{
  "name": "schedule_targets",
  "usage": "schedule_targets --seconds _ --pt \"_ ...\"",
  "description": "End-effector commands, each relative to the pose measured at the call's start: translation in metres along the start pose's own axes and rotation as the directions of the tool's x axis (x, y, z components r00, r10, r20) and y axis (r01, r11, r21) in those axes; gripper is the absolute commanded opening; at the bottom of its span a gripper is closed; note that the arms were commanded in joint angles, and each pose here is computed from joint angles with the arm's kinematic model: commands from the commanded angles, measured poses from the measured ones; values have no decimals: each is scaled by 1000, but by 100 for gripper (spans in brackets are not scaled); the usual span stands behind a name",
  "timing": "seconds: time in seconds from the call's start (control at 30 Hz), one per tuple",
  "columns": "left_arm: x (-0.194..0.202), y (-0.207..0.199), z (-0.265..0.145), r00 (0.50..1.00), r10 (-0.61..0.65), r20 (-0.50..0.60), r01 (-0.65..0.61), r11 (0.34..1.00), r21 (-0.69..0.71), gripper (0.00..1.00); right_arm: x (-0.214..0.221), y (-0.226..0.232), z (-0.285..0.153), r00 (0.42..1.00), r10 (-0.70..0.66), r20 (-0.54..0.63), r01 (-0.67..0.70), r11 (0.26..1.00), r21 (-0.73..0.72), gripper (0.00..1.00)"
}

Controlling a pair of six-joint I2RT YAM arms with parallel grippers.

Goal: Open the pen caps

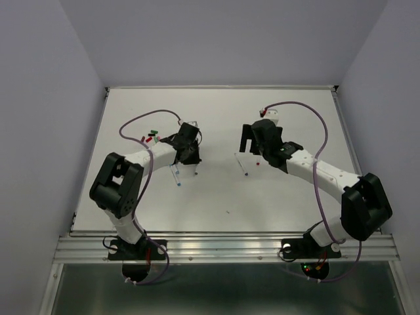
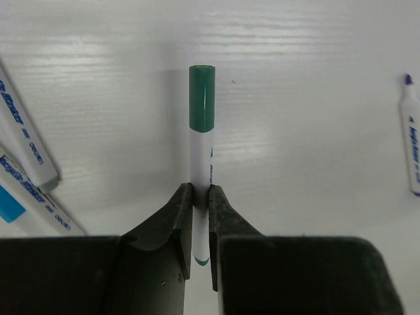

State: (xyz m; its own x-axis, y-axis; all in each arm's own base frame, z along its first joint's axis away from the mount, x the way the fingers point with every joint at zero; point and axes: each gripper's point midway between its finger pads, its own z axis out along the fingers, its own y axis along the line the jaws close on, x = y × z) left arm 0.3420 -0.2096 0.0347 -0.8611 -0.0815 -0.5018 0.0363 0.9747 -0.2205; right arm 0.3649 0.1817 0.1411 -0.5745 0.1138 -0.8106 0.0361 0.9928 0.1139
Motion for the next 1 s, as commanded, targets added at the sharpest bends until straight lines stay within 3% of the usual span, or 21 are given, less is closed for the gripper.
schedule_targets --seconds 0.0,0.17,0.2,0.3,0.4,0.57,0.67,0.97 --pt "-45 -64 -70 968 28 249 -118 928 353 0 -38 34 -21 990 128 67 -102 948 -302 100" --pt "-41 -86 -111 935 10 354 -207 827 523 0 -70 58 -42 962 253 99 -175 856 -486 100" --pt "-46 -97 -127 920 1 391 -244 784 571 0 -68 71 -51 966 248 77 -164 813 -559 100" --pt "-43 -105 -143 911 -6 412 -276 733 621 0 -80 95 -71 956 285 74 -156 703 -694 100" --pt "-47 -107 -159 895 -16 446 -301 716 630 0 -89 106 -80 945 319 73 -159 644 -748 100" --pt "-50 -111 -175 879 -33 476 -326 687 649 0 -88 128 -93 959 283 32 -131 537 -833 84" --pt "-52 -114 -181 873 -37 486 -337 675 657 0 -82 139 -98 969 247 2 -118 471 -874 81" --pt "-55 -120 -188 869 -40 494 -353 650 673 0 -80 151 -98 974 224 -24 -117 411 -904 72"
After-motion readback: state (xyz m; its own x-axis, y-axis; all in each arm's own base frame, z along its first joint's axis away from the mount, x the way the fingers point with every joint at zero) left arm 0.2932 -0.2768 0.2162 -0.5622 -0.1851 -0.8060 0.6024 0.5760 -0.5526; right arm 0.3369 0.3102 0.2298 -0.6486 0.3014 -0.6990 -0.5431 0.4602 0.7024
